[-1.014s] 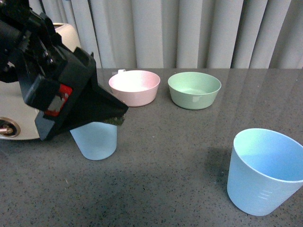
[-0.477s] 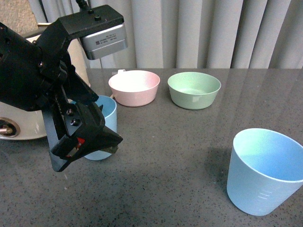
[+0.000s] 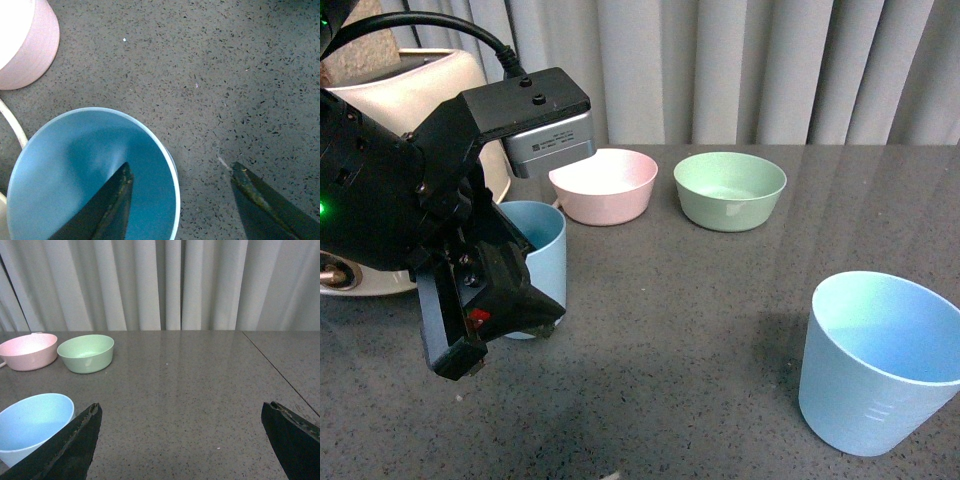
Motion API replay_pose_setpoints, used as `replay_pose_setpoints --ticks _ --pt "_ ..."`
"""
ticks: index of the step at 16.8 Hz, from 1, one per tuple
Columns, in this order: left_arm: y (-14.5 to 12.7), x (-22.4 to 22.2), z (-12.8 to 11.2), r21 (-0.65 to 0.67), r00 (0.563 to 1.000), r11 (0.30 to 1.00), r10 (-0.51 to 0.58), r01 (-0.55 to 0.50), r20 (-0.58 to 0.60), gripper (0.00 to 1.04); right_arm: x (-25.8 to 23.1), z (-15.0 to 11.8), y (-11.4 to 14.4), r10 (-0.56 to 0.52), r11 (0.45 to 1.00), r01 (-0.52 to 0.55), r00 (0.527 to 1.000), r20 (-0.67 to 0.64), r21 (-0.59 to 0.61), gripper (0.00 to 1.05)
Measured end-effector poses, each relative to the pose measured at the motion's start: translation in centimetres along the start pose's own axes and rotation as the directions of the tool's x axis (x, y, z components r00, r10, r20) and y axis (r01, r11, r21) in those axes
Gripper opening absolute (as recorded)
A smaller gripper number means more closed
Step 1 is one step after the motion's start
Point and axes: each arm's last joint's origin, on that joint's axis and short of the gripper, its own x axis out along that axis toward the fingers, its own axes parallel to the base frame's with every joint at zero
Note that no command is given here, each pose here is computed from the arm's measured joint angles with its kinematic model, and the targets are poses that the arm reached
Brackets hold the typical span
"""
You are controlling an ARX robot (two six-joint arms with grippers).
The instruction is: Stack blue cups with both arms
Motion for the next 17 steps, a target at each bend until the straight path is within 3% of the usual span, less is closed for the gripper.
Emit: replay_pose_setpoints --ticks 5,9,12,17 --pt "0.0 0.0 0.0 0.012 1.0 1.0 0.002 -0.002 -0.008 0.05 0.0 0.0 0.0 0.0 1.0 0.0 1.0 0.0 0.0 0.98" --pt "-0.5 -0.3 0.4 0.02 1.0 1.0 -0.019 0.02 -0.013 0.02 0.0 0.0 0.0 0.0 1.0 0.0 1.0 0.0 0.0 0.98" --pt "-4.4 -0.6 5.9 0.151 0.99 0.983 -0.119 0.108 0.07 0.02 0.0 0.0 0.0 0.0 1.0 0.0 1.0 0.0 0.0 0.98" --pt "-6.8 1.3 7.0 0.179 0.979 0.965 -0.2 0.191 0.038 0.02 0.0 0.0 0.0 0.0 1.0 0.0 1.0 0.0 0.0 0.98"
